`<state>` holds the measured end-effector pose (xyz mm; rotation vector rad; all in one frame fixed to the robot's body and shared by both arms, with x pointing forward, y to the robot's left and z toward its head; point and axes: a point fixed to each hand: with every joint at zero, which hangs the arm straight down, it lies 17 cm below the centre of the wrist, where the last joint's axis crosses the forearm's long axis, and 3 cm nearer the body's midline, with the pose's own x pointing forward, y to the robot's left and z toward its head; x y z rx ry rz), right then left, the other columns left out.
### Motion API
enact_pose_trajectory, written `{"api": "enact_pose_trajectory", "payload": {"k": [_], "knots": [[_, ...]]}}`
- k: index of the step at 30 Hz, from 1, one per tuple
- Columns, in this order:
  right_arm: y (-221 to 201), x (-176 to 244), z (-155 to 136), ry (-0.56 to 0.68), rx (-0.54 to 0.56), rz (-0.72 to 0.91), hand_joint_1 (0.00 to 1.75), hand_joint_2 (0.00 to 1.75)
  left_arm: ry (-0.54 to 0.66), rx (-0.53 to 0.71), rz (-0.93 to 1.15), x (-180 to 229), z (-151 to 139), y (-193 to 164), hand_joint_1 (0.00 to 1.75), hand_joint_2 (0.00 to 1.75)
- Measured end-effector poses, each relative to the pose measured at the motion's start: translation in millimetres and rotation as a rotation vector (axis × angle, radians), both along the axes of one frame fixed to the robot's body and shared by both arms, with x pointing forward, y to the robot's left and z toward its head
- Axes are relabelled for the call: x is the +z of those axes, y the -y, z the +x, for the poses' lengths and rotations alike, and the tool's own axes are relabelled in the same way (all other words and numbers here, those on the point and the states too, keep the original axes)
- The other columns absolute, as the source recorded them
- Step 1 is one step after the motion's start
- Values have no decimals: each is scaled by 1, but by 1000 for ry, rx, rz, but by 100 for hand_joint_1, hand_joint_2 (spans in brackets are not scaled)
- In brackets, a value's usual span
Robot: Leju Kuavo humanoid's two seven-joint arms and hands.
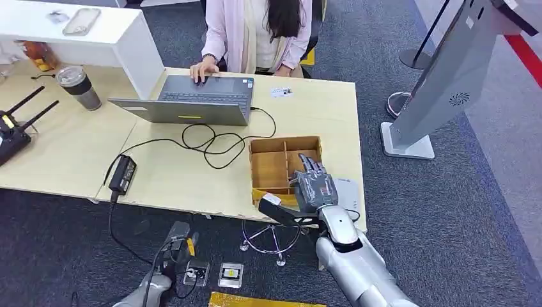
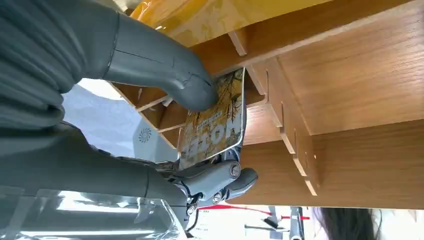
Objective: Pass the card to the sensor for recognition and then transmit it.
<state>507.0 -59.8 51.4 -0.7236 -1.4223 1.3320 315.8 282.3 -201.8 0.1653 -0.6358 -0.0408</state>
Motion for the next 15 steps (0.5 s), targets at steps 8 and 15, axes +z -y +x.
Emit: {"api": "enact_pose_trajectory", "payload": {"k": [8,15], "knots": [[8,44,25,101,-1,-28,175,175,2,-14,8,0,-1,0,0,0],[18,132,65,251,-3,-57,175,175,5,-34,14,0,0,3,0,0]]}}
